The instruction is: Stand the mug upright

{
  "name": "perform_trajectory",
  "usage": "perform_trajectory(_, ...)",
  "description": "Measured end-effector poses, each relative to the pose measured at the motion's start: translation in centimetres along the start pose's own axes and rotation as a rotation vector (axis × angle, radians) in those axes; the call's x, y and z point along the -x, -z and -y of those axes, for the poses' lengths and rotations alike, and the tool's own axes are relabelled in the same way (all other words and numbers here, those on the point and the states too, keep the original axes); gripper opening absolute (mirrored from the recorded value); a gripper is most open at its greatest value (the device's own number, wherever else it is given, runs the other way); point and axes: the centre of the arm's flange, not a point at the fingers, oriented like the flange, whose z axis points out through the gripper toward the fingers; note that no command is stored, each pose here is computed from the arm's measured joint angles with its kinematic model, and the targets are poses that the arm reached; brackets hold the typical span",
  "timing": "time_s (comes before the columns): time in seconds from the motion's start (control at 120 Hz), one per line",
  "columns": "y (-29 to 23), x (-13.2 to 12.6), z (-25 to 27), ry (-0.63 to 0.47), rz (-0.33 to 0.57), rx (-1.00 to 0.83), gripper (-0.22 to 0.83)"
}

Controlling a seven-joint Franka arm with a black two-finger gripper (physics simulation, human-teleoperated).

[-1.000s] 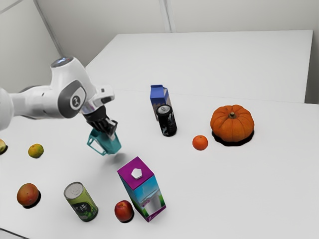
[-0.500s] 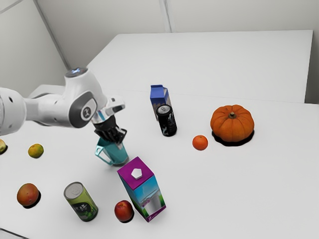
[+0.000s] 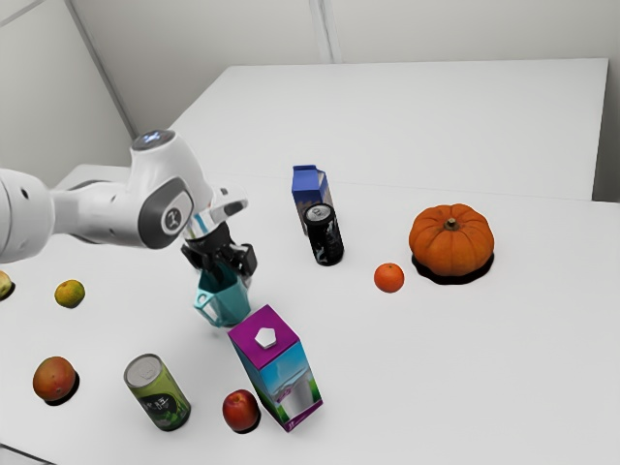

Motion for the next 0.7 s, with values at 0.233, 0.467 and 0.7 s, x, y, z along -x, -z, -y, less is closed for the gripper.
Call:
perform_trajectory(0.233,7.9,-3.4,-2.2,-0.018,-0.051,0.014,0.52)
perform_trajectory(0.467,17.3,-6.2,-3.5,-0.031,-0.045,0.028,0.57)
perform_trajectory(0.7,25.0,-7.1,-3.5,-0.036,-0.016,0.032,0.58)
